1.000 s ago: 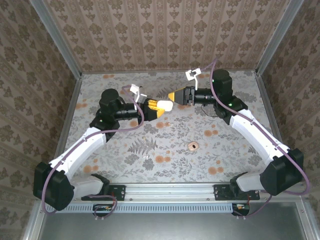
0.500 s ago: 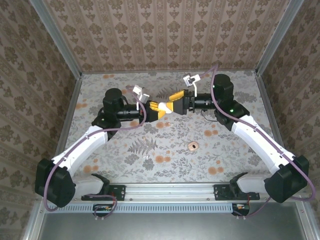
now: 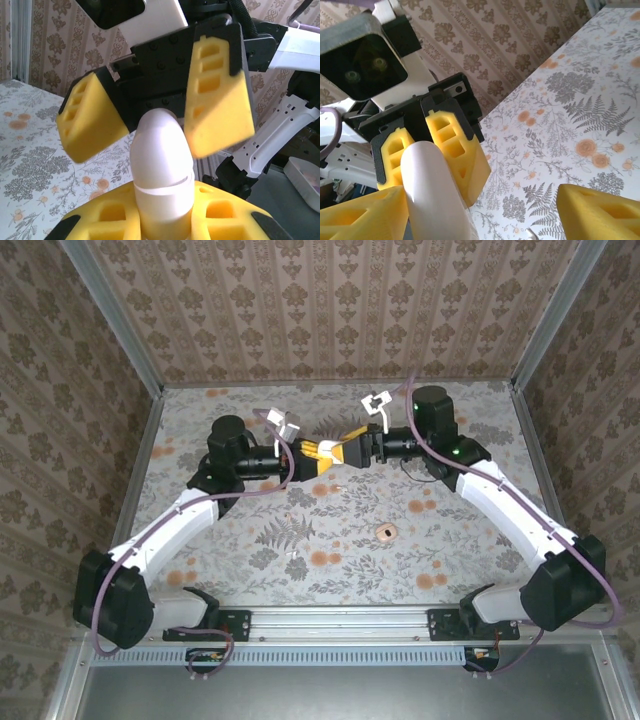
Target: Insert wireless bluetooth earbuds into charging case
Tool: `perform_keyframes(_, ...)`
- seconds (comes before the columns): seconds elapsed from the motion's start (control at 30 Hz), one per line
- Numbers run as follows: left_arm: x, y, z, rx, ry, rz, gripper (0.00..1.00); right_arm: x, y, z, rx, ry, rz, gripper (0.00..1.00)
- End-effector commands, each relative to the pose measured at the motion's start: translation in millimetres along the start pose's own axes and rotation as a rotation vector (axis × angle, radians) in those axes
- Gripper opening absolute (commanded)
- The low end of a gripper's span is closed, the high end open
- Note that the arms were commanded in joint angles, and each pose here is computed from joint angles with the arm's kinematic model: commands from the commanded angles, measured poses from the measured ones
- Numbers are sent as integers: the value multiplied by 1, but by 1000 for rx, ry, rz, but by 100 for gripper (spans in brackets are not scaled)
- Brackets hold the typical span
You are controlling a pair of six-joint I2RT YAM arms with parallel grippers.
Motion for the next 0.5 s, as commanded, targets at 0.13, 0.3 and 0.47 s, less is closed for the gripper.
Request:
perform_keyframes(0.13,-16,16,-2,-29,-56,64,0,-44,28,-7,-86,-59,157,76)
perform_keyframes(0.3,-13,9,-5,-23,-19,65,0,-44,30,-6,-87,-40,176,76)
perform_keyframes(0.47,-2,6,-16,-11,29,53,0,-41,28,-14,-107,-63,197,76)
Point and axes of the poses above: each hand's point on the last joint's axis, 136 mm out from that joint toward the fingers, its own z axis out along the fingers, its own x axis along the line the jaws close on, y = z × x, the point moved 2 cm from there along -z, back along the fingers, and after that the axes turned 10 degrees about z, right-handed, at the moved point
